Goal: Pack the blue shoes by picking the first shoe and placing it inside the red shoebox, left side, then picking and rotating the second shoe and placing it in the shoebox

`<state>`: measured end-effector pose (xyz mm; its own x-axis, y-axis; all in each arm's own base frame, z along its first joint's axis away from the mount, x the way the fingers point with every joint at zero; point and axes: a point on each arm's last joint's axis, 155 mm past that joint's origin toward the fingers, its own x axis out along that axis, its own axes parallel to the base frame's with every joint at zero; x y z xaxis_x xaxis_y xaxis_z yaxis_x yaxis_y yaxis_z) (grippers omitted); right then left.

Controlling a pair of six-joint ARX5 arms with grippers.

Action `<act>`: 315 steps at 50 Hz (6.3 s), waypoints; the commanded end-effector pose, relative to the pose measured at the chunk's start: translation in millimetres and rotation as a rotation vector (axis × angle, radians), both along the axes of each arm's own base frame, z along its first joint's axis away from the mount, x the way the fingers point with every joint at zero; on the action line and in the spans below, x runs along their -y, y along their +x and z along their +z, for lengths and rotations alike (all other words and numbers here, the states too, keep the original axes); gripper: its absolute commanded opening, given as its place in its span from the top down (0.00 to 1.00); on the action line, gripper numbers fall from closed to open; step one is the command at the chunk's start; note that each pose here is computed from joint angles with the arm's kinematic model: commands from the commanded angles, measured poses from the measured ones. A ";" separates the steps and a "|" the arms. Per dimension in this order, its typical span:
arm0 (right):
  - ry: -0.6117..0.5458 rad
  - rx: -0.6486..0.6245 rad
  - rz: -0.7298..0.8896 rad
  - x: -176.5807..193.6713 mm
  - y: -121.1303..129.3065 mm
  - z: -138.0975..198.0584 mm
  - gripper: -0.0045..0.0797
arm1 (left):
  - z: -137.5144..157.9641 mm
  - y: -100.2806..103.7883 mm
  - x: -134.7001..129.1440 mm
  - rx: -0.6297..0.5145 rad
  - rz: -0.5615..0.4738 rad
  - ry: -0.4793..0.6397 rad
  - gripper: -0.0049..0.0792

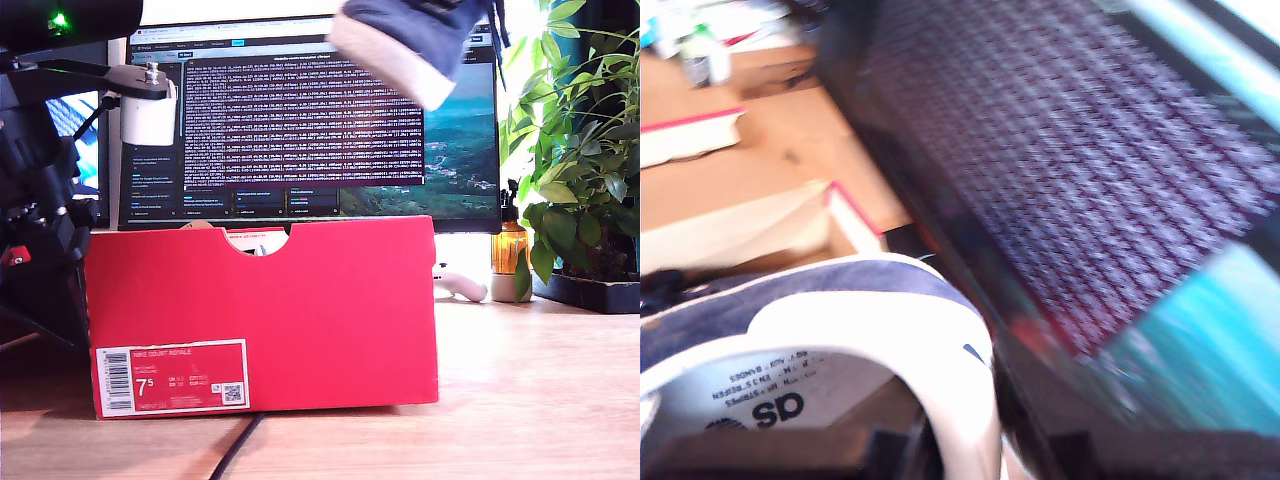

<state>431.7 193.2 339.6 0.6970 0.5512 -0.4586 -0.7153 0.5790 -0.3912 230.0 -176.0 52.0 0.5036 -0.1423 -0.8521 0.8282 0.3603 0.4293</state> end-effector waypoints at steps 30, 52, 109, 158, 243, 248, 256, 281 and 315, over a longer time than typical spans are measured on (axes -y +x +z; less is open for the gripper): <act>-0.014 -0.046 0.109 -69.2 27.9 -57.8 0.96 | -5.1 -6.2 5.4 -0.033 -0.028 -0.010 0.96; -0.078 -0.071 0.142 -79.4 51.6 -109.8 0.96 | -9.7 -12.4 -2.1 -0.054 -0.068 0.047 0.96; -0.321 -0.229 0.195 -83.0 47.2 -224.3 0.96 | -9.5 -12.2 -1.8 -0.053 -0.068 0.045 0.96; -0.436 -0.144 -0.021 -87.9 65.0 -156.9 0.60 | -9.7 -12.9 -0.2 -0.062 -0.048 0.024 0.96; -0.020 -0.521 -0.556 8.7 6.4 -81.0 0.96 | 61.3 -47.4 -11.1 -0.032 0.133 -0.310 0.96; -0.004 -0.505 -0.559 10.5 3.8 -71.4 0.96 | 82.1 -41.0 -6.7 0.032 0.129 -0.394 0.96; 0.029 -0.455 -0.579 21.9 -2.0 -46.9 0.96 | 107.7 -26.2 -6.2 0.119 0.155 -0.493 0.96; 0.115 -0.347 -0.683 74.0 -18.6 3.7 0.96 | 156.2 28.0 -22.3 0.276 0.241 -0.695 0.96; 0.252 -0.093 -0.716 125.0 -48.1 -56.7 0.96 | 179.2 83.7 -56.6 0.390 0.308 -0.799 0.96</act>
